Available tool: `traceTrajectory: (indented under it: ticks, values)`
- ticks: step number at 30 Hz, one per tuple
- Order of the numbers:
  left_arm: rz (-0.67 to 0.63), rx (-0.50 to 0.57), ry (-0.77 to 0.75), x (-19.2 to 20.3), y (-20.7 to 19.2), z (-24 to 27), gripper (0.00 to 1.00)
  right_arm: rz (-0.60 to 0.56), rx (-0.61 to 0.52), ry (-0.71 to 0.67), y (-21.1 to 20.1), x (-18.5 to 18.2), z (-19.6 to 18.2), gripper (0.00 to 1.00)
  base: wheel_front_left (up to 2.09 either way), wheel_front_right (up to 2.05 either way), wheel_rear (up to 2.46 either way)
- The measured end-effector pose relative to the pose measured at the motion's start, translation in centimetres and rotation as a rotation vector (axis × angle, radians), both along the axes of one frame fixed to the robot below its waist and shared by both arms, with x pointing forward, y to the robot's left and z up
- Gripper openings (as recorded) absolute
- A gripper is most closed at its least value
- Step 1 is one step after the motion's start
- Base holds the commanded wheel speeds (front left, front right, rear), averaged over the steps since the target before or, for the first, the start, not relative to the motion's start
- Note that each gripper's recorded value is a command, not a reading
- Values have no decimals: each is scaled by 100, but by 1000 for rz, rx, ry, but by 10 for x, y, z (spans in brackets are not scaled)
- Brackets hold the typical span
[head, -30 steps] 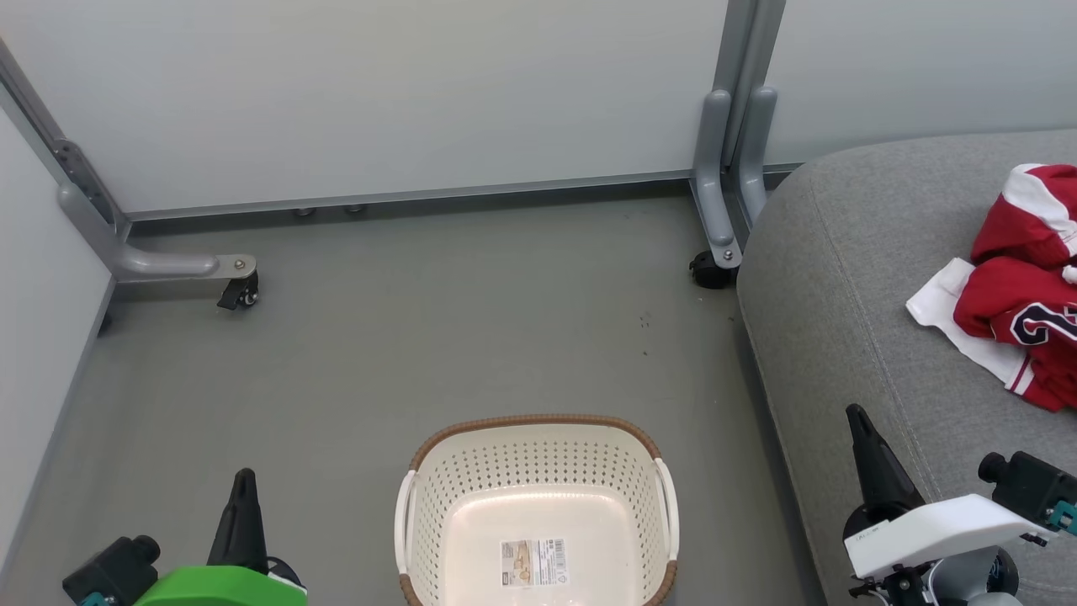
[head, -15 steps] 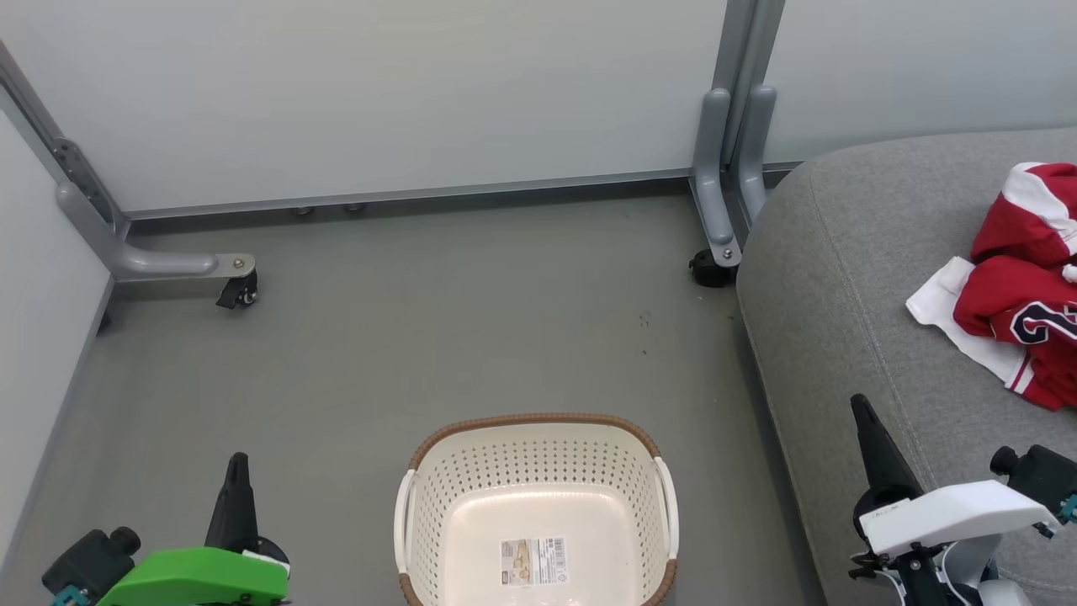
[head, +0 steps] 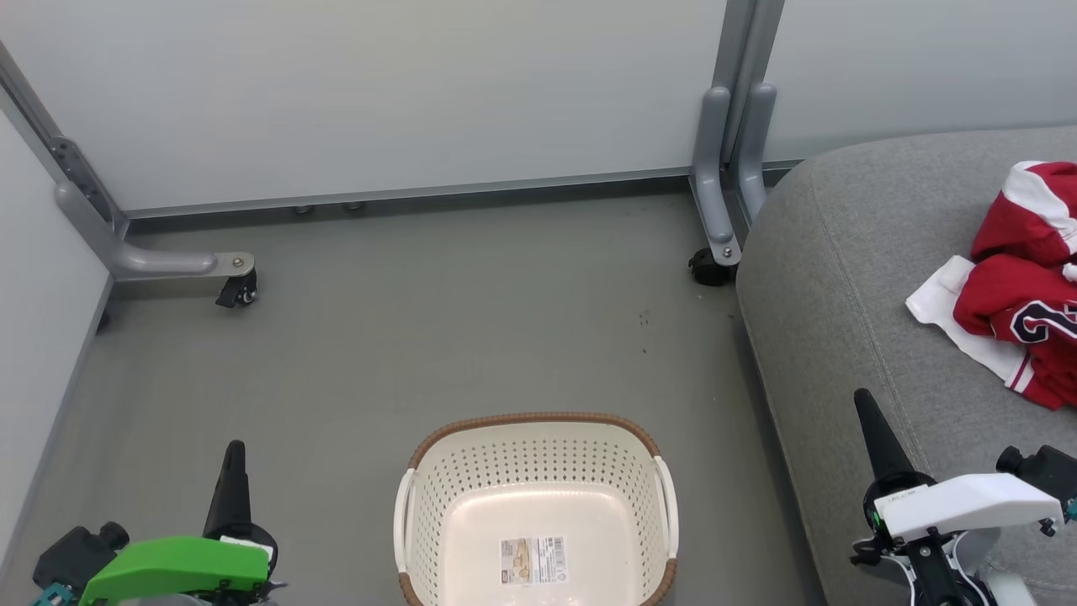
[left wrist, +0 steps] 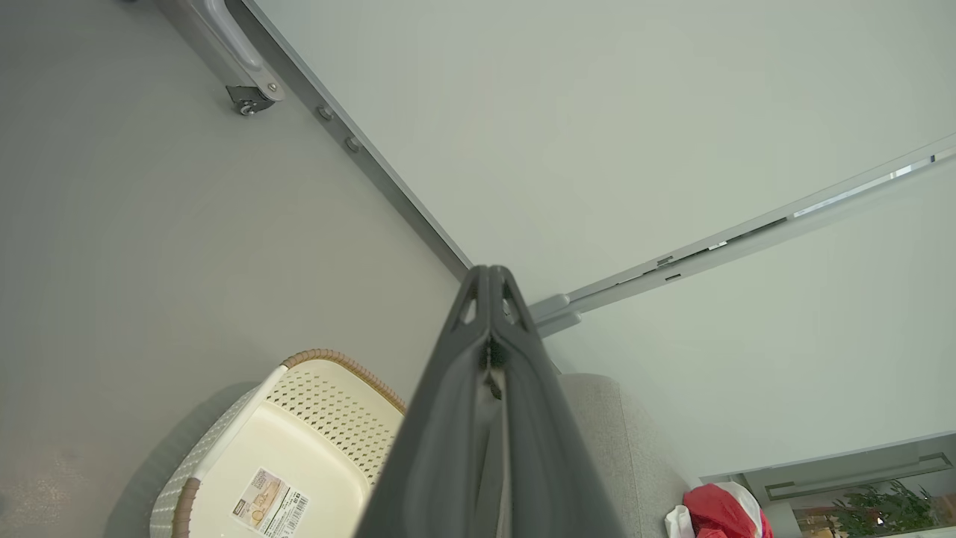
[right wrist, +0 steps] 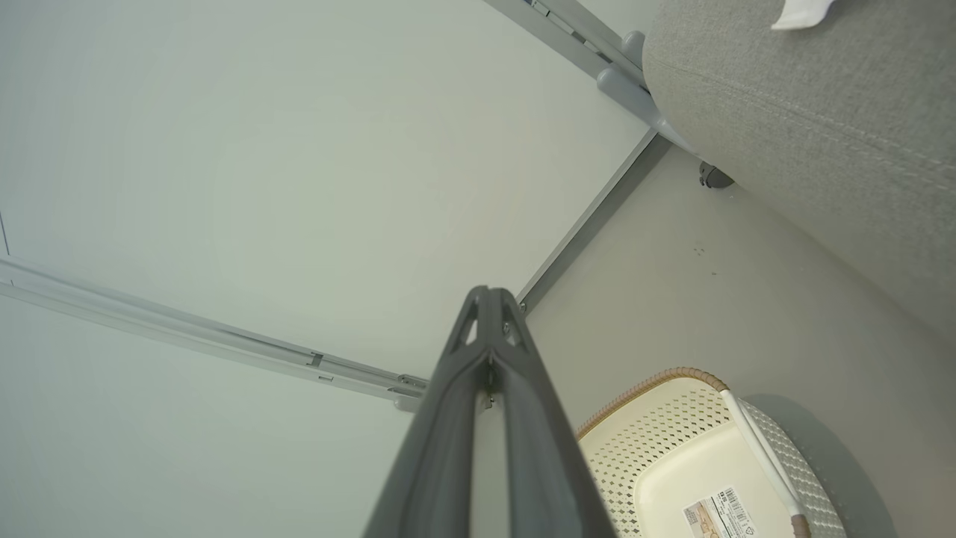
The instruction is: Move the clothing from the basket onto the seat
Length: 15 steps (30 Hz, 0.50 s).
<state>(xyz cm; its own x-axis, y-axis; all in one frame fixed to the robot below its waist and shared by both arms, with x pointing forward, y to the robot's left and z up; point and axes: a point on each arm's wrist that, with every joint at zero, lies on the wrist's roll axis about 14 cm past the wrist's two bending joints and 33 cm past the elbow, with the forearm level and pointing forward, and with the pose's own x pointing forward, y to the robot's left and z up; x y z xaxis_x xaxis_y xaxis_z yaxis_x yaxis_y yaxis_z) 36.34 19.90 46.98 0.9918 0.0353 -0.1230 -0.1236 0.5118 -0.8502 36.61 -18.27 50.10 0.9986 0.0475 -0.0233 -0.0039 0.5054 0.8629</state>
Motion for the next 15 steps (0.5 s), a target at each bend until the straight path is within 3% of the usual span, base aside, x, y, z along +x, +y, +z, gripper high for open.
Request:
traceTrajectory:
  ticks: [15]
  values:
    - [10,-157,-23,7,1,7,0,-16,151,1,-5,7,2,0,0,0,0]
